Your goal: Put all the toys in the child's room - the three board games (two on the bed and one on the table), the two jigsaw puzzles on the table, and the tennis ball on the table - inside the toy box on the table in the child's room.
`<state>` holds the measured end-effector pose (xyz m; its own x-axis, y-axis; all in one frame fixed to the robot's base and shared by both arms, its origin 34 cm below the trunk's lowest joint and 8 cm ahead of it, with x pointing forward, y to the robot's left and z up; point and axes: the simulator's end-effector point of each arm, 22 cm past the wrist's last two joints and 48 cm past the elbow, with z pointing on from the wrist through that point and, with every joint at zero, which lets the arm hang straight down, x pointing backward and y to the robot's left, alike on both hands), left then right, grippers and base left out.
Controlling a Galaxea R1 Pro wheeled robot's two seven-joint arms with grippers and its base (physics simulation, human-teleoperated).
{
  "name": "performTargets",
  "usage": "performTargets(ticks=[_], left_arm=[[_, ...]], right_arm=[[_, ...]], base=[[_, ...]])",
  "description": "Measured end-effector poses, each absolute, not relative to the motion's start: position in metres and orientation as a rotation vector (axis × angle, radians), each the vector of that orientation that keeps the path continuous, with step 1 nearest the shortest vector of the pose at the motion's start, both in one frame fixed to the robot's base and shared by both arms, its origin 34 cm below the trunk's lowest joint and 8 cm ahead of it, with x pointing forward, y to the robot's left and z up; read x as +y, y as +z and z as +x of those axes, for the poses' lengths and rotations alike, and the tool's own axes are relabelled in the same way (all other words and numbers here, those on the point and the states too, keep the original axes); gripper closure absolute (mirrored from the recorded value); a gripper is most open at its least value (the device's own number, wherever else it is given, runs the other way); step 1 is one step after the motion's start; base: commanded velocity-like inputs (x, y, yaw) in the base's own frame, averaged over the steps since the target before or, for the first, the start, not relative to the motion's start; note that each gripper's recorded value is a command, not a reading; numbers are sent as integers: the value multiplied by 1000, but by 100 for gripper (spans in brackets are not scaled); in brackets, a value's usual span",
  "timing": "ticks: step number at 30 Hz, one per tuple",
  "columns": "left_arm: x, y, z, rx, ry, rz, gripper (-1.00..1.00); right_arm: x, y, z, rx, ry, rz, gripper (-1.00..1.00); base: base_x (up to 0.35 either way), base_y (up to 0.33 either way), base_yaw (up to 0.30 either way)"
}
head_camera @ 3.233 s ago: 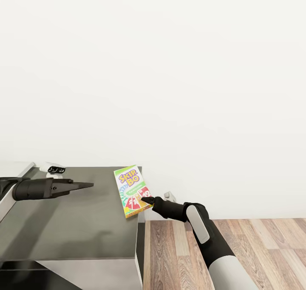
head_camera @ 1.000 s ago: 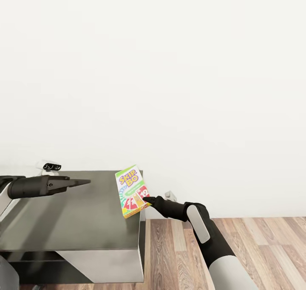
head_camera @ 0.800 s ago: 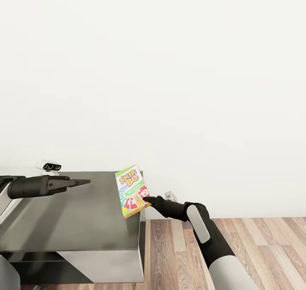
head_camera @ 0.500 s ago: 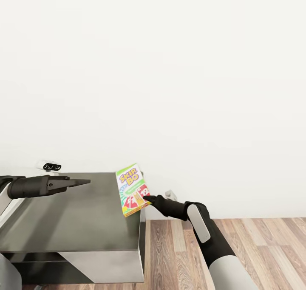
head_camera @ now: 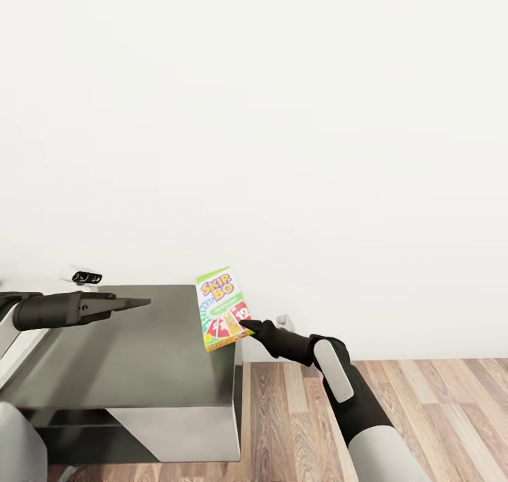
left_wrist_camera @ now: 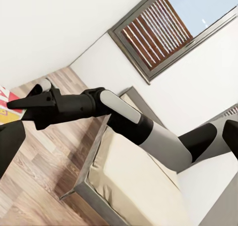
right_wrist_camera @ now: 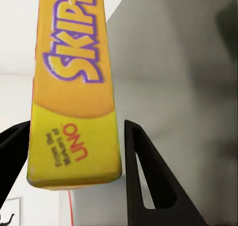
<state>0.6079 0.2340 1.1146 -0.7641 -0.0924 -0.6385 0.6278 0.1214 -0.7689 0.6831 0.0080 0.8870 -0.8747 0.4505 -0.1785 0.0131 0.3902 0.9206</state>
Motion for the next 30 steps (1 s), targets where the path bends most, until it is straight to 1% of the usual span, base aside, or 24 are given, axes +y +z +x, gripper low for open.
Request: performTargets(ticks=[24, 30], left_arm=[[234, 1142, 602, 1857, -1695, 517, -100], [234, 1147, 600, 1861, -1697, 518, -100]], right_arm=[[8, 913, 675, 2251, 1490, 407, 100], [3, 928, 685, 2193, 1460, 410, 100]], base=[[-3, 0, 0], [0, 0, 0]])
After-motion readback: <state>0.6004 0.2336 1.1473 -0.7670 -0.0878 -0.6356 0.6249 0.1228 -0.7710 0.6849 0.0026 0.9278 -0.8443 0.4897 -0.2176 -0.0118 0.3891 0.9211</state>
